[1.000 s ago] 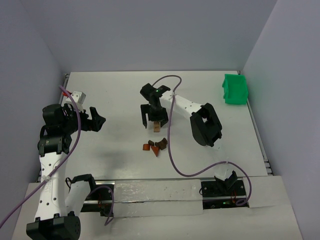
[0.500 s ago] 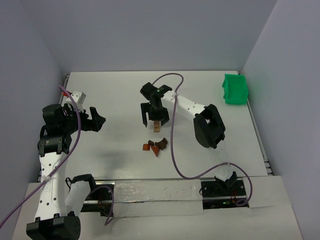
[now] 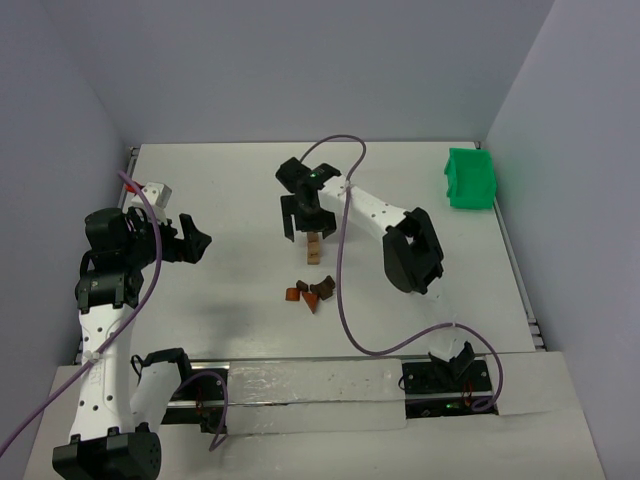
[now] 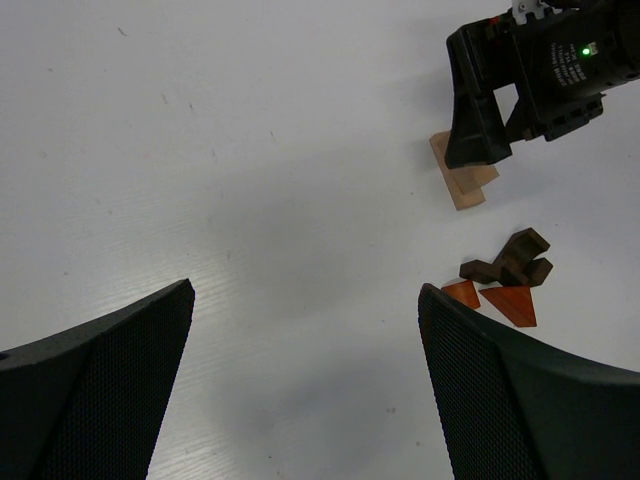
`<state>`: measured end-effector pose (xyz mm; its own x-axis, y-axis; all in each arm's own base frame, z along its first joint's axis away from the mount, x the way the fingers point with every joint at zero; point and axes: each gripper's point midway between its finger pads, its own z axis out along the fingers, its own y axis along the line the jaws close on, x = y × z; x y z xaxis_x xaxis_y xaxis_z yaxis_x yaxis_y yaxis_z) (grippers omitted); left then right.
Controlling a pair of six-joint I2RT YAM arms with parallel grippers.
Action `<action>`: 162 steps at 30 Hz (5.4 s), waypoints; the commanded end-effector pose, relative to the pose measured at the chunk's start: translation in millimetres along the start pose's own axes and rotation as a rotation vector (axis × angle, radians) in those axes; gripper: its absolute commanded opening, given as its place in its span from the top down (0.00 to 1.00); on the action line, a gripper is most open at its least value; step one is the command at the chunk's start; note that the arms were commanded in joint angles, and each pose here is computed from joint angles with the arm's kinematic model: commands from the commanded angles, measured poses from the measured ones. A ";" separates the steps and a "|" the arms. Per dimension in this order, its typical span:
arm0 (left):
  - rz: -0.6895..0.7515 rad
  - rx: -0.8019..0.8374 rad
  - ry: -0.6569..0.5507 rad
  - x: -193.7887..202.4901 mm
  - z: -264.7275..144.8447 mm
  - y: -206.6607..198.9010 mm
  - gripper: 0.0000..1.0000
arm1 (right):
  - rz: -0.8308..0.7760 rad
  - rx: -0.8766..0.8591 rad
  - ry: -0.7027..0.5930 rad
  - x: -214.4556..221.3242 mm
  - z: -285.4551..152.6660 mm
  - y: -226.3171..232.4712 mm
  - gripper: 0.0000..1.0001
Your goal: Build the wood block tower
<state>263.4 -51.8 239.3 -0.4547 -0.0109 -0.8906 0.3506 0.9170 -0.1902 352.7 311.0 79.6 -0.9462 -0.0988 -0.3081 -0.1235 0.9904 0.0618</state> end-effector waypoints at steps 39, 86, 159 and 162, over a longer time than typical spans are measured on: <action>0.017 -0.005 -0.036 -12.5 0.2 2.7 0.01 | 0.030 0.067 0.114 11.1 60.1 -11.9 0.36; 0.014 -0.003 -0.032 -11.9 1.4 2.9 0.01 | 0.018 0.051 0.131 16.7 63.1 -11.4 0.53; 0.056 0.076 -0.051 -12.3 -6.1 -14.2 0.03 | -0.901 -0.375 0.016 122.9 -86.6 6.8 0.52; 0.057 0.080 -0.048 -11.5 -5.5 -14.6 0.03 | -0.937 -0.348 0.005 118.1 -78.3 5.3 0.59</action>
<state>257.6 -60.9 246.1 -0.4286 0.0043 -0.9035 0.4091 0.8925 -0.1898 207.1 289.9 119.3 -0.4787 -0.8089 -0.3413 -0.8750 0.4716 0.1096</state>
